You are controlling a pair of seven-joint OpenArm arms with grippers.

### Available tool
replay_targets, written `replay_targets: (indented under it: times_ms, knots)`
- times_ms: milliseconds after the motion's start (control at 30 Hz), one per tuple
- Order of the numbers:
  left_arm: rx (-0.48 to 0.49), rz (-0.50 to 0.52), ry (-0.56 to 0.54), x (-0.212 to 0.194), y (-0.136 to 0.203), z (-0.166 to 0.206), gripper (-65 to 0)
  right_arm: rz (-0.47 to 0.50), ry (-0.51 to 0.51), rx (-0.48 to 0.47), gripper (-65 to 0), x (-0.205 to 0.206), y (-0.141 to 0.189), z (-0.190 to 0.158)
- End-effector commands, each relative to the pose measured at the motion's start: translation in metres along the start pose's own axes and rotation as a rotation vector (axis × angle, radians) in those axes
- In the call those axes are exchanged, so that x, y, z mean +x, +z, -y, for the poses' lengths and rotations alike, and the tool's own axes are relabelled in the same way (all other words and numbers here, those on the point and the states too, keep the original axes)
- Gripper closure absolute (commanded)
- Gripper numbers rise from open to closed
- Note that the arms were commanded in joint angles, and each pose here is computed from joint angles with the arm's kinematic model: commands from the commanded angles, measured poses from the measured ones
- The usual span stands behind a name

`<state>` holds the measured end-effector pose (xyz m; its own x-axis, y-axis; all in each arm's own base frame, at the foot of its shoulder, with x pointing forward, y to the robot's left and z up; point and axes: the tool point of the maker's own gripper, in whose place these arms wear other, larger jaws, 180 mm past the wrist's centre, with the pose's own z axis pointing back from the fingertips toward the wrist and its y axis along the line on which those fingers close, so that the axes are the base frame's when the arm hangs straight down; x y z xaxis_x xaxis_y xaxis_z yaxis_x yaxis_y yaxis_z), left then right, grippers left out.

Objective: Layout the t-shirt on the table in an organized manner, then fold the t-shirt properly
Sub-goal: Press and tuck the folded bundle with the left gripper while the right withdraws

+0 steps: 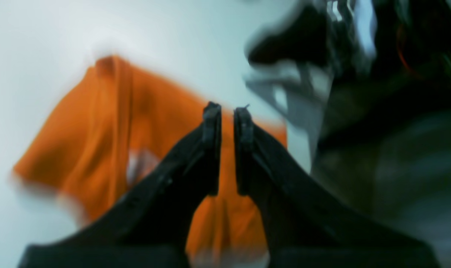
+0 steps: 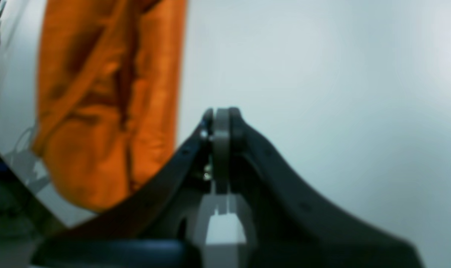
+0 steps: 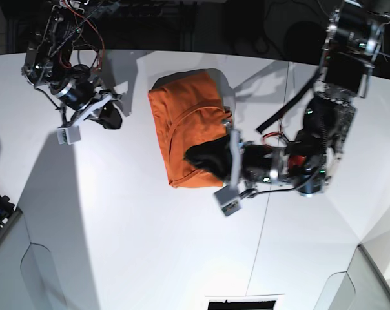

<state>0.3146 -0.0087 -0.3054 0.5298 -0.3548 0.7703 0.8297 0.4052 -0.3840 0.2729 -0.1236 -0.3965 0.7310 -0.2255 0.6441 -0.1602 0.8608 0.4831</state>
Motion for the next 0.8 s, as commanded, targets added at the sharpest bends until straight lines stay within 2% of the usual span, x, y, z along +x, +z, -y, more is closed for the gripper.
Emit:
replay_targets:
  times_ms: [0, 133, 267, 333, 467, 633, 767]
  knots:
    - [0.005, 0.051, -0.005, 0.016, -0.002, -0.005, -6.7, 0.043, 0.008, 0.005, 0.0, 0.011, 0.006, 0.001]
    - [0.041, 0.060, 0.093, 0.000, -0.030, -0.024, -6.7, 0.028, -0.020, -0.004, 0.0, -0.002, 0.011, 0.005]
    - [0.121, 0.052, 0.148, -0.023, -0.035, -0.052, -6.7, 0.020, -0.010, -0.011, 0.0, -0.002, 0.016, 0.011]
    - [0.124, 0.033, 0.189, -0.037, -0.038, -0.057, -6.7, 0.020, -0.002, -0.014, 0.0, 0.000, 0.018, 0.014]
    - [0.123, 0.059, 0.254, -0.047, -0.045, -0.061, -6.7, 0.031, -0.004, -0.001, 0.0, 0.005, 0.022, 0.016]
    - [0.131, 0.081, 0.249, -0.038, -0.043, -0.067, -6.7, 0.018, -0.002, -0.001, 0.0, 0.003, 0.023, 0.016]
    - [0.084, 0.055, 0.179, -0.010, -0.031, -0.055, -6.7, 0.037, 0.013, 0.003, 0.0, 0.011, 0.028, 0.018]
